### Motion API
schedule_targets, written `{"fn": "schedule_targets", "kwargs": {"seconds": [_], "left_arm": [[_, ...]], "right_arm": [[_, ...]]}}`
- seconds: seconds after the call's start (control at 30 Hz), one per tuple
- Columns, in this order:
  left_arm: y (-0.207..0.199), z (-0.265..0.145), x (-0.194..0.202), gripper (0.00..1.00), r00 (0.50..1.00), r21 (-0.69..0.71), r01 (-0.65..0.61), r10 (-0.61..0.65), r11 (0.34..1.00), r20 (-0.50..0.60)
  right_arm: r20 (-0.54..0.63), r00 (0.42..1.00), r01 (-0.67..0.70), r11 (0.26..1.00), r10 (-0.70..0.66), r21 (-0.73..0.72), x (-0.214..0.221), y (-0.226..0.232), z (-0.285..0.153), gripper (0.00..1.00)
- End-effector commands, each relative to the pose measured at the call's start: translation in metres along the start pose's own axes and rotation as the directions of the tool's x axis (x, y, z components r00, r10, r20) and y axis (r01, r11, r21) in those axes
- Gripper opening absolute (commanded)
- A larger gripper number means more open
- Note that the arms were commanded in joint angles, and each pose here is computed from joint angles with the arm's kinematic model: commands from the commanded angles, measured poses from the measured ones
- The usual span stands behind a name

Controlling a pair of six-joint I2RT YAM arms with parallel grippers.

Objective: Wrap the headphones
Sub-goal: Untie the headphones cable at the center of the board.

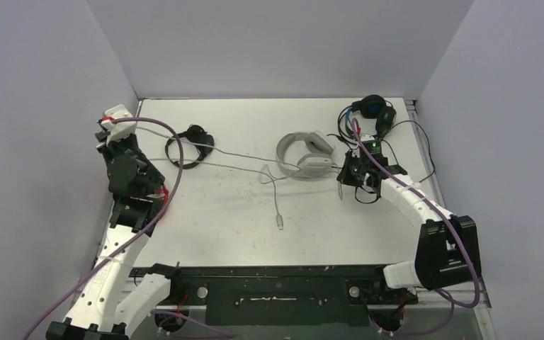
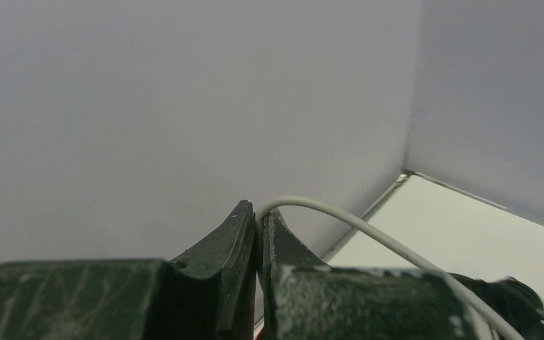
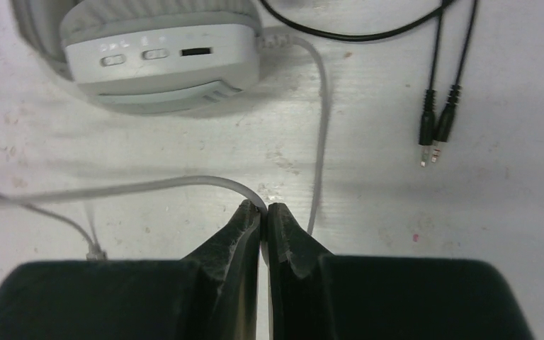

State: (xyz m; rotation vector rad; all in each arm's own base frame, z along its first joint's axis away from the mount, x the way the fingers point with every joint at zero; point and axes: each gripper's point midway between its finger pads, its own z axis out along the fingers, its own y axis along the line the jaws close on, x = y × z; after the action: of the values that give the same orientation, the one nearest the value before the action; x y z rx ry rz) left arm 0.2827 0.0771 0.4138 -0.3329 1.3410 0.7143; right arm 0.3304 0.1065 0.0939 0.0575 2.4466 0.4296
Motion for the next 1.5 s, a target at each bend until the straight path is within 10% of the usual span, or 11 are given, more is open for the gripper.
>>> {"fn": "schedule_targets", "kwargs": {"seconds": [0.0, 0.23, 0.5, 0.77, 0.93, 1.1, 1.23, 1.47], "left_arm": [[0.086, -0.011, 0.007, 0.00, 0.969, -0.447, 0.233, -0.246, 0.864, 0.029], [0.133, -0.024, 0.004, 0.00, 0.932, -0.619, 0.351, -0.322, 0.702, 0.164], [0.125, -0.014, 0.003, 0.00, 0.941, -0.601, 0.331, -0.304, 0.727, 0.151], [0.153, -0.022, -0.024, 0.00, 0.926, -0.647, 0.378, -0.259, 0.662, 0.276], [0.136, -0.003, -0.029, 0.00, 0.945, -0.621, 0.324, -0.223, 0.713, 0.238], [0.060, 0.029, -0.018, 0.00, 0.973, -0.309, 0.228, -0.208, 0.923, 0.095], [0.011, 0.023, 0.028, 0.00, 0.981, -0.119, 0.169, -0.179, 0.978, -0.076], [0.041, 0.011, 0.037, 0.00, 0.991, -0.303, 0.077, -0.105, 0.950, -0.077]], "right_arm": [[0.134, 0.986, -0.123, 0.968, 0.095, 0.218, -0.024, -0.037, -0.016, 0.00], [0.265, 0.949, -0.278, 0.854, 0.172, 0.440, -0.026, -0.080, -0.037, 0.00], [0.229, 0.966, -0.200, 0.915, 0.123, 0.351, -0.026, -0.060, -0.032, 0.00], [0.329, 0.917, -0.394, 0.655, 0.226, 0.645, -0.010, -0.123, -0.059, 0.00], [0.253, 0.955, -0.271, 0.813, 0.158, 0.516, -0.016, -0.095, -0.041, 0.00], [0.186, 0.982, -0.044, 0.986, 0.013, 0.162, -0.022, -0.026, -0.030, 0.01], [0.173, 0.984, 0.031, 0.994, -0.048, 0.103, -0.024, -0.002, -0.033, 0.00], [0.174, 0.984, -0.010, 0.971, -0.032, 0.238, -0.027, -0.022, -0.038, 0.00]]}}
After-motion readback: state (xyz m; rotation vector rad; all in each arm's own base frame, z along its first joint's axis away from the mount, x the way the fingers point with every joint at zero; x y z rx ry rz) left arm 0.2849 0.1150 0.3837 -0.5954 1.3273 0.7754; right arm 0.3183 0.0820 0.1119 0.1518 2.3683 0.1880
